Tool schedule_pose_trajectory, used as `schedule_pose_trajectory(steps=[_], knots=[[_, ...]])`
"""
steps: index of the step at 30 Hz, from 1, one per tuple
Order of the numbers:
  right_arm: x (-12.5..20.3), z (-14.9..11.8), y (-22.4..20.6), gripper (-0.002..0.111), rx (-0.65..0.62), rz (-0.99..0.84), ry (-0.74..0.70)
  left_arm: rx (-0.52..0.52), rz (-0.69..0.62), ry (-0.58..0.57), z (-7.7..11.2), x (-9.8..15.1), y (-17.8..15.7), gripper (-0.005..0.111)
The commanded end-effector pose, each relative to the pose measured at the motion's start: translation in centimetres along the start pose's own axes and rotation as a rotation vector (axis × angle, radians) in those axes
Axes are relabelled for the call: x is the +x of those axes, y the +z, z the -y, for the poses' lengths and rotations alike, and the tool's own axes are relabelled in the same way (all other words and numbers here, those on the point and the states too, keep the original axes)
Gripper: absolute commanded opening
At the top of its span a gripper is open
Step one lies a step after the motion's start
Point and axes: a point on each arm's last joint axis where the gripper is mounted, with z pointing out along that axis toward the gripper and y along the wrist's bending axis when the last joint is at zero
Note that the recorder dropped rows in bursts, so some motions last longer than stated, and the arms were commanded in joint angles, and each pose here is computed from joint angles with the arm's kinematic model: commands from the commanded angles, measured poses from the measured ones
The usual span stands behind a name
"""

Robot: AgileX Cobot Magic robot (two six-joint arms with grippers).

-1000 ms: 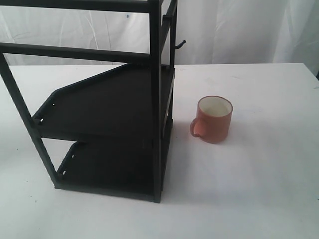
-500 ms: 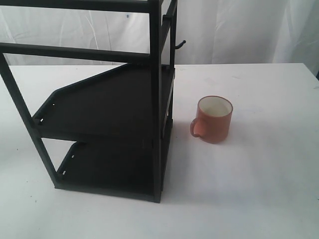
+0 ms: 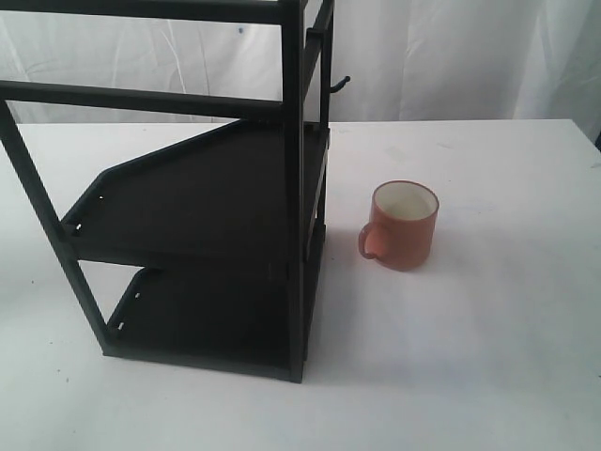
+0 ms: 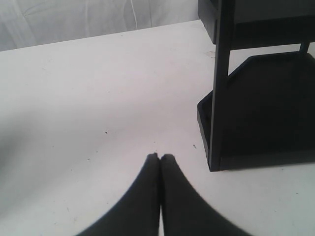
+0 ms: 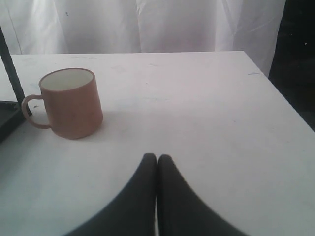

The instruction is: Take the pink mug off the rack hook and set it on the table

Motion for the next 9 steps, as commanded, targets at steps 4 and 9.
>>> schedule_pose_trajectory(steps=[4, 9], knots=[[0.08, 0.05, 0.01, 0.000, 0.006, 0.009, -0.002, -0.004, -0.004, -0.005, -0.02, 0.15, 0.01, 0.000], [0.08, 0.05, 0.01, 0.000, 0.006, 0.009, 0.001, -0.004, -0.004, -0.005, -0.02, 0.15, 0.01, 0.000]])
